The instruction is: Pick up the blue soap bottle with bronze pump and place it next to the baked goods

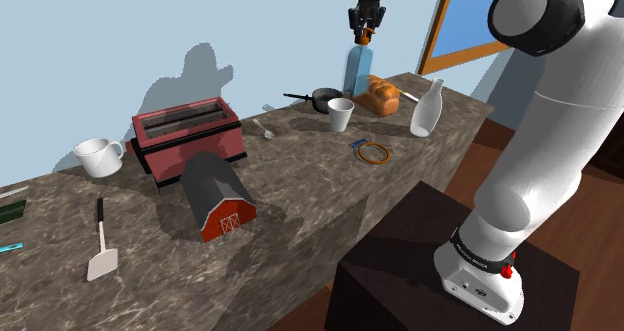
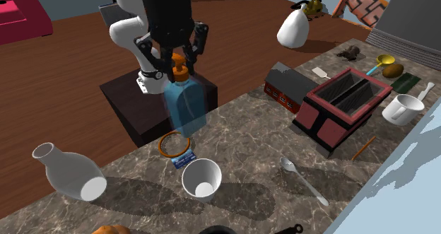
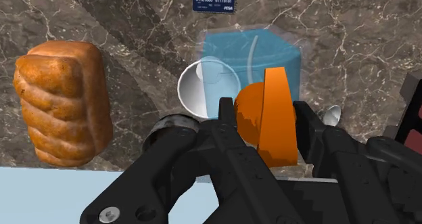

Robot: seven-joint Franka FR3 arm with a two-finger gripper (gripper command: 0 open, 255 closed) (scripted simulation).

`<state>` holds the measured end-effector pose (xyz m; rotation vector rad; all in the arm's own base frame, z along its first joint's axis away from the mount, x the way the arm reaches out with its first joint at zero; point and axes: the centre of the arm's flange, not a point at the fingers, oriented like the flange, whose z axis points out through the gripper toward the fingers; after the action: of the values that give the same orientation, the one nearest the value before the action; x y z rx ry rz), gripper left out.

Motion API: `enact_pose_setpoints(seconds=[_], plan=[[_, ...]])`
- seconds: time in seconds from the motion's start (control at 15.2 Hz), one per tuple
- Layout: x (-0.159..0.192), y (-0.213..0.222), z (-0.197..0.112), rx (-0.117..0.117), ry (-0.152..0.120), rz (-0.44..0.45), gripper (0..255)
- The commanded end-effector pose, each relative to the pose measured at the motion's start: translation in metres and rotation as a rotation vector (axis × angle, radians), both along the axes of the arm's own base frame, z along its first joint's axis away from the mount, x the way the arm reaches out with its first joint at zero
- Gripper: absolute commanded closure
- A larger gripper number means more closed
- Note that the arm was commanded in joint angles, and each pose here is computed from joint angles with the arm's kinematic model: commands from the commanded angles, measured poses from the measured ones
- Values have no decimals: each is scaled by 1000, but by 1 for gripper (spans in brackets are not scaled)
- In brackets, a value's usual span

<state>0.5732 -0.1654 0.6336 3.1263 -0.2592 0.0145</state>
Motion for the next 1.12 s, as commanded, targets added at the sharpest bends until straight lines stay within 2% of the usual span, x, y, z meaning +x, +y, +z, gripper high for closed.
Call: enact_pose_setpoints(seconds=[0.0, 1.06], plan=[[-7, -29, -1, 0, -1, 1, 255], [-59, -233, 0, 0, -1, 1, 255]])
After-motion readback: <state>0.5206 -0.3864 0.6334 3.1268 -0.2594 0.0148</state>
